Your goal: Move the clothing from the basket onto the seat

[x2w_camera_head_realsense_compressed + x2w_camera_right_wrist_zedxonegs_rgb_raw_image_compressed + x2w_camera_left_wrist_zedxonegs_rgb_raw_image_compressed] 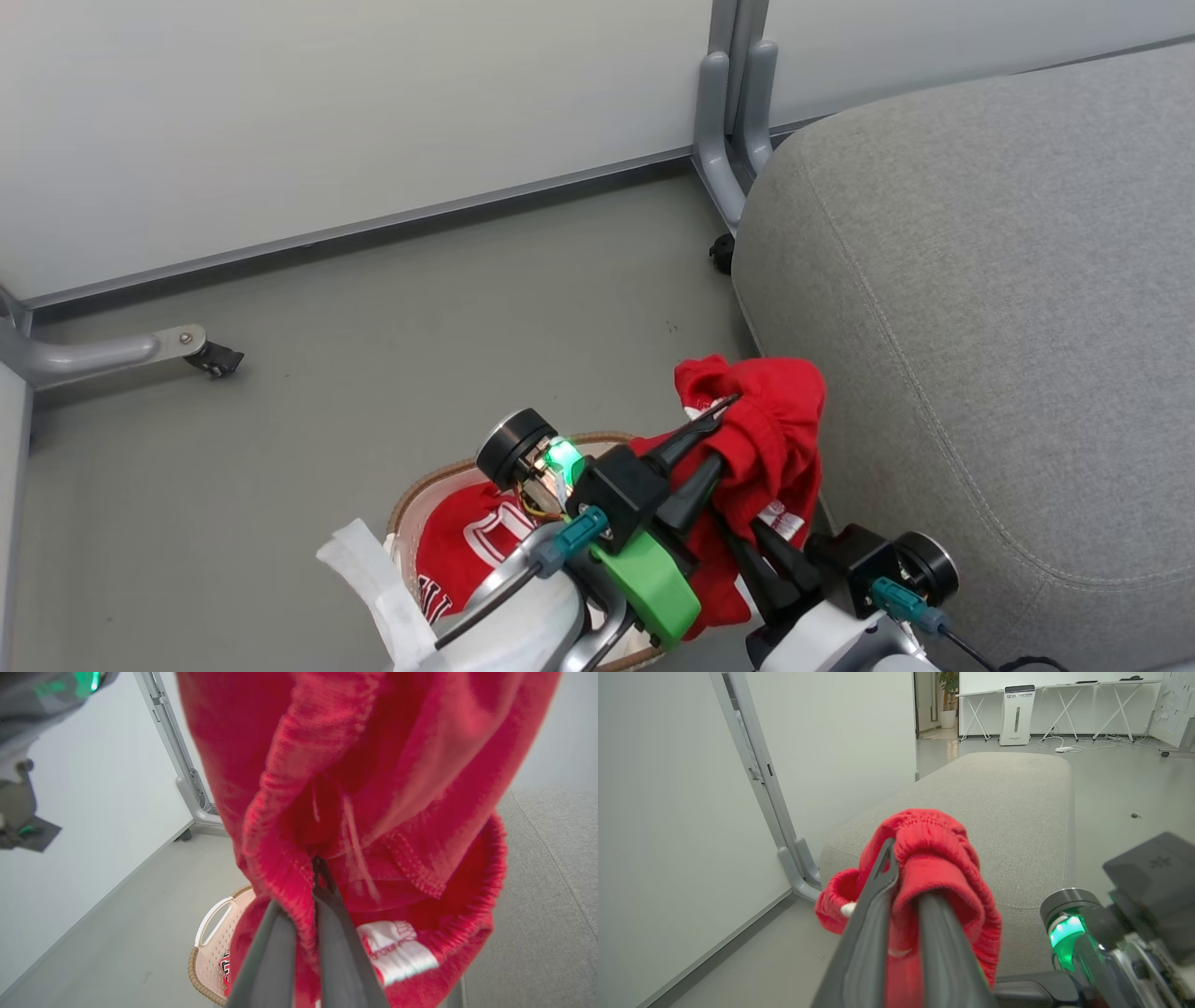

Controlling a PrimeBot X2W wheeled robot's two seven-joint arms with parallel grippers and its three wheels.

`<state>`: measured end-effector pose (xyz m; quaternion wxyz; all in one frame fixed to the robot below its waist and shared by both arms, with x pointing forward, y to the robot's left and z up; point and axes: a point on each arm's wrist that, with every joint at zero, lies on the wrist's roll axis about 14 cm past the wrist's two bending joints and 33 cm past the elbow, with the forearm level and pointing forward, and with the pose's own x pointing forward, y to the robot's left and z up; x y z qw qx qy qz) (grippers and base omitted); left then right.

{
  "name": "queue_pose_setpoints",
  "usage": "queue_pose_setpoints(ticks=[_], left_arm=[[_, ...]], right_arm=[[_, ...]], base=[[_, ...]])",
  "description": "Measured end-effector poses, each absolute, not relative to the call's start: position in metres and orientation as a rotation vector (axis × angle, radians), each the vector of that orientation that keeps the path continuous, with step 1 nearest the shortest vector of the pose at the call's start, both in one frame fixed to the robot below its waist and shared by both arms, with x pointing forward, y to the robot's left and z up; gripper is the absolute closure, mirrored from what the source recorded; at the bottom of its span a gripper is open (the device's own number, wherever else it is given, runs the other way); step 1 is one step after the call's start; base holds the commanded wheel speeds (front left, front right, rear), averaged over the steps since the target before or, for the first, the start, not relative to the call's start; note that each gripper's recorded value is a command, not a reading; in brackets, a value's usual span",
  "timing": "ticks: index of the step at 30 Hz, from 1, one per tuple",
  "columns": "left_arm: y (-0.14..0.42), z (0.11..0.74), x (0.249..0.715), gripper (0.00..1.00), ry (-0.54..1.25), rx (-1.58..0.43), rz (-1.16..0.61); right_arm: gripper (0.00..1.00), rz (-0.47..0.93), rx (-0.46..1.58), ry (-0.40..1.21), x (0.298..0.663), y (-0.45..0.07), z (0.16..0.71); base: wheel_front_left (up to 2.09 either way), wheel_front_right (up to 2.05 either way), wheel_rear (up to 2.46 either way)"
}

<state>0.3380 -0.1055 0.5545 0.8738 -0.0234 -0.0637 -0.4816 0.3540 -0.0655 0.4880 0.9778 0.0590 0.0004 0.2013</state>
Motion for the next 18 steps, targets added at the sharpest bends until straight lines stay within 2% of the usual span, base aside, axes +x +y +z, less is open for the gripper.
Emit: queue_pose_setpoints(ticks=[1,3,18], left_arm=[[-0.1053,0.5533,0.3378,0.72,-0.13,-0.047,-1.006],[-0.1051,0.552,0.3384,0.0,-0.124,-0.046,-1.004],[-0.0958,0.5437,0.3444,0.0,-0.102,-0.023,-0.972]], right_arm=[[1.0,0.406,0.119,0.002,0.3535,-0.0654,0.4877],[1.0,0.407,0.12,0.004,0.3527,-0.0649,0.4868],[1.0,0.379,0.125,0.003,0.35,-0.0729,0.4866]], base=[[0.0,0.0,0.0],[0.0,0.0,0.0],[0.0,0.0,0.0]])
